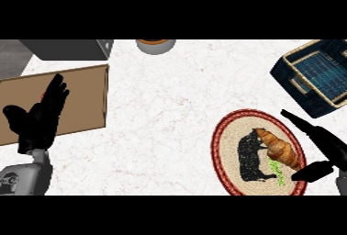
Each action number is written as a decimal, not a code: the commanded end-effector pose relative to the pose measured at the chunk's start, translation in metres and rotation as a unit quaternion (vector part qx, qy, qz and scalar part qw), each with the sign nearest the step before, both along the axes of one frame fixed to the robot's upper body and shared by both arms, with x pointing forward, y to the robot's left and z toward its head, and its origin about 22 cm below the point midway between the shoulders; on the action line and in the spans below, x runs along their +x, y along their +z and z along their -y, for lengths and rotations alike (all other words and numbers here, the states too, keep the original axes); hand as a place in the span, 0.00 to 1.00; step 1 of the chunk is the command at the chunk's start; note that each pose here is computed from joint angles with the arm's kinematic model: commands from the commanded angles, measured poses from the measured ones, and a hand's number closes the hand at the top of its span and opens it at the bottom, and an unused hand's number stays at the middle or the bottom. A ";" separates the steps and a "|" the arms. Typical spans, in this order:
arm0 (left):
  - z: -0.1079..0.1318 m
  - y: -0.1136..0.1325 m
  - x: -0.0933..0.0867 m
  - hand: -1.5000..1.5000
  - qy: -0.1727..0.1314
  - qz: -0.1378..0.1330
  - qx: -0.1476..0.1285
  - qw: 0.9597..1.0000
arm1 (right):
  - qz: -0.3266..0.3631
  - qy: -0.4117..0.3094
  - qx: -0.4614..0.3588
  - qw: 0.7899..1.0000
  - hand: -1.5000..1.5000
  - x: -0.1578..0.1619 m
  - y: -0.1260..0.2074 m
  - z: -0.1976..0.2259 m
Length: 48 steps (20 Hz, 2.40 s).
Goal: Pick the croissant from the placemat and place it in the basket
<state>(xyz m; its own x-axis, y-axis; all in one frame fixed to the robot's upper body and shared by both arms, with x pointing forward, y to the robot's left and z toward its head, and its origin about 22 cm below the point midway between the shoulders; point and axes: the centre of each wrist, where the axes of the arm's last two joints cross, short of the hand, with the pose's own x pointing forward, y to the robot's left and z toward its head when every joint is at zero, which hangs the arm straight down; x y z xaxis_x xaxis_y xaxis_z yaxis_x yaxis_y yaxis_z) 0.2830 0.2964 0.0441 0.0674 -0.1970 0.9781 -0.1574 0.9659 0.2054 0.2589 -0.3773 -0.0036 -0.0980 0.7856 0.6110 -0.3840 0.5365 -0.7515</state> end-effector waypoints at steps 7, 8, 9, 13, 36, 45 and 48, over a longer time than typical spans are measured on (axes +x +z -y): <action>0.011 0.007 0.002 0.50 -0.001 0.004 0.002 1.000 | -0.001 0.001 -0.004 1.000 0.00 0.017 -0.001 -0.026; 0.017 -0.002 -0.014 0.50 -0.003 0.007 -0.011 1.000 | -0.006 0.007 -0.013 1.000 0.00 0.002 -0.034 -0.027; 0.025 0.002 0.008 0.50 0.001 0.005 0.005 1.000 | -0.007 0.007 -0.015 1.000 0.00 0.009 -0.020 -0.026; -0.014 -0.005 0.007 0.50 0.008 0.005 -0.001 1.000 | -0.018 0.006 -0.022 1.000 0.00 0.015 -0.034 -0.019; 0.010 0.011 0.009 0.50 -0.007 -0.002 0.005 1.000 | -0.057 0.030 -0.006 0.998 1.00 0.032 -0.056 -0.047; 0.019 0.011 0.010 0.50 -0.039 0.012 -0.005 0.999 | -0.009 -0.313 0.122 0.942 1.00 0.091 -0.027 -0.152; 0.020 0.016 0.018 0.50 -0.039 0.007 -0.004 0.999 | 0.087 -0.351 0.154 0.920 1.00 0.122 0.017 -0.180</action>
<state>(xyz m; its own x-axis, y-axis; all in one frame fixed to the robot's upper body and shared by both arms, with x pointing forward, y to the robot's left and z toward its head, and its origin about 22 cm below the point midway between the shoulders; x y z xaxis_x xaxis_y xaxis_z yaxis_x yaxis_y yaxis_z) 0.2966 0.2779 0.0573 0.0347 -0.1942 0.9803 -0.1002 0.9753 0.1968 0.3552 -0.2386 -0.0192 0.2637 0.6060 0.7504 0.0417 0.7701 -0.6366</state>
